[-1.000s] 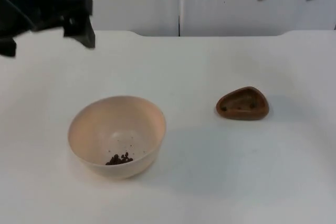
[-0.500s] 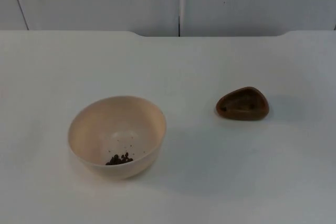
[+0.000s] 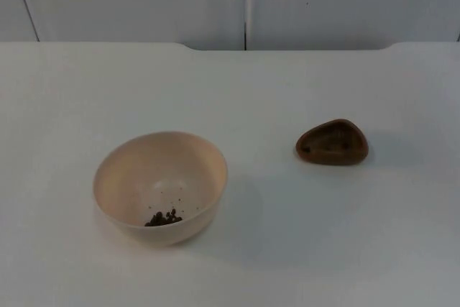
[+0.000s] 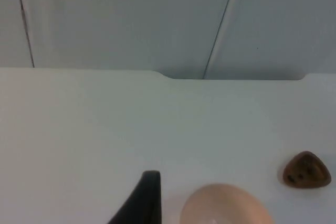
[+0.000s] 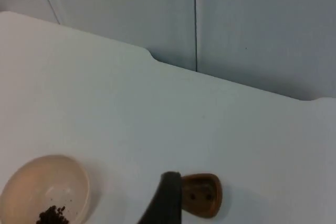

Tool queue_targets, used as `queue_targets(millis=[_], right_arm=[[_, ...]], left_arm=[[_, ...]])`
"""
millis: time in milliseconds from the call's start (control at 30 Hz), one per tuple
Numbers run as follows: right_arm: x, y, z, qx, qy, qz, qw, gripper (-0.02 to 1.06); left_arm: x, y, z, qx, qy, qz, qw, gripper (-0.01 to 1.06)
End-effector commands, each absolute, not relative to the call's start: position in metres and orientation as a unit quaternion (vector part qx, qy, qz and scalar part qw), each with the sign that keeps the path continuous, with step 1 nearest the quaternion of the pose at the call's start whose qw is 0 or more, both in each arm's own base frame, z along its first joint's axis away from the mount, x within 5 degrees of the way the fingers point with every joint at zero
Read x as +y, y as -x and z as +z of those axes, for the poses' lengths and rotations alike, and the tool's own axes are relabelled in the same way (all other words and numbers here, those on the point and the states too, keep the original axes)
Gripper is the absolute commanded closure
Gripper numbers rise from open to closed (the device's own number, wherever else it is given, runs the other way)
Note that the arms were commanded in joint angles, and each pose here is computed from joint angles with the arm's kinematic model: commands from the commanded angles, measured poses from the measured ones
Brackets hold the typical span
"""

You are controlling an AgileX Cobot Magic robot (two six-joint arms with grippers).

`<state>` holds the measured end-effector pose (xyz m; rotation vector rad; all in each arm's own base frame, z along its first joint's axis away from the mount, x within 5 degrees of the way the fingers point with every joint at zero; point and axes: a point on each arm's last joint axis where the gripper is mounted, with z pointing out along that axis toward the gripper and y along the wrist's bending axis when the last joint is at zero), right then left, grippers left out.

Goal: Pick up the bowl with the left hand and pour the coffee beans from the cup into the bowl with the right hand.

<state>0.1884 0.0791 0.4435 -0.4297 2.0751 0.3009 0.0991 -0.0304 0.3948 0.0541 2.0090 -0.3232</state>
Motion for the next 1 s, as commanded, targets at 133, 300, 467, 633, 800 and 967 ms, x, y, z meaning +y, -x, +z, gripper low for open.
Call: queue_targets(millis=[133, 300, 467, 633, 800, 967], right_arm=[[0.066, -0.153, 0.429, 0.84, 0.177, 0.123, 0.497, 0.25], [0.055, -0.126, 0.412, 0.835, 0.175, 0.125, 0.507, 0.25], [0.044, -0.096, 0.396, 0.826, 0.174, 0.127, 0.521, 0.25], [0.034, -0.068, 0.375, 0.818, 0.167, 0.134, 0.534, 0.25], [0.023, -0.039, 0.351, 0.801, 0.163, 0.141, 0.558, 0.25], [0.014, -0.013, 0.338, 0.782, 0.161, 0.151, 0.583, 0.25]], left_arm=[[-0.021, -0.074, 0.393, 0.838, -0.034, -0.131, 0.529, 0.0], [-0.017, -0.06, 0.377, 0.835, -0.038, -0.136, 0.532, 0.0], [-0.012, -0.049, 0.357, 0.837, -0.039, -0.135, 0.529, 0.0], [-0.007, -0.035, 0.35, 0.831, -0.054, -0.126, 0.54, 0.0], [-0.002, -0.021, 0.347, 0.828, -0.084, -0.114, 0.542, 0.0], [-0.001, -0.006, 0.344, 0.817, -0.129, -0.111, 0.551, 0.0]])
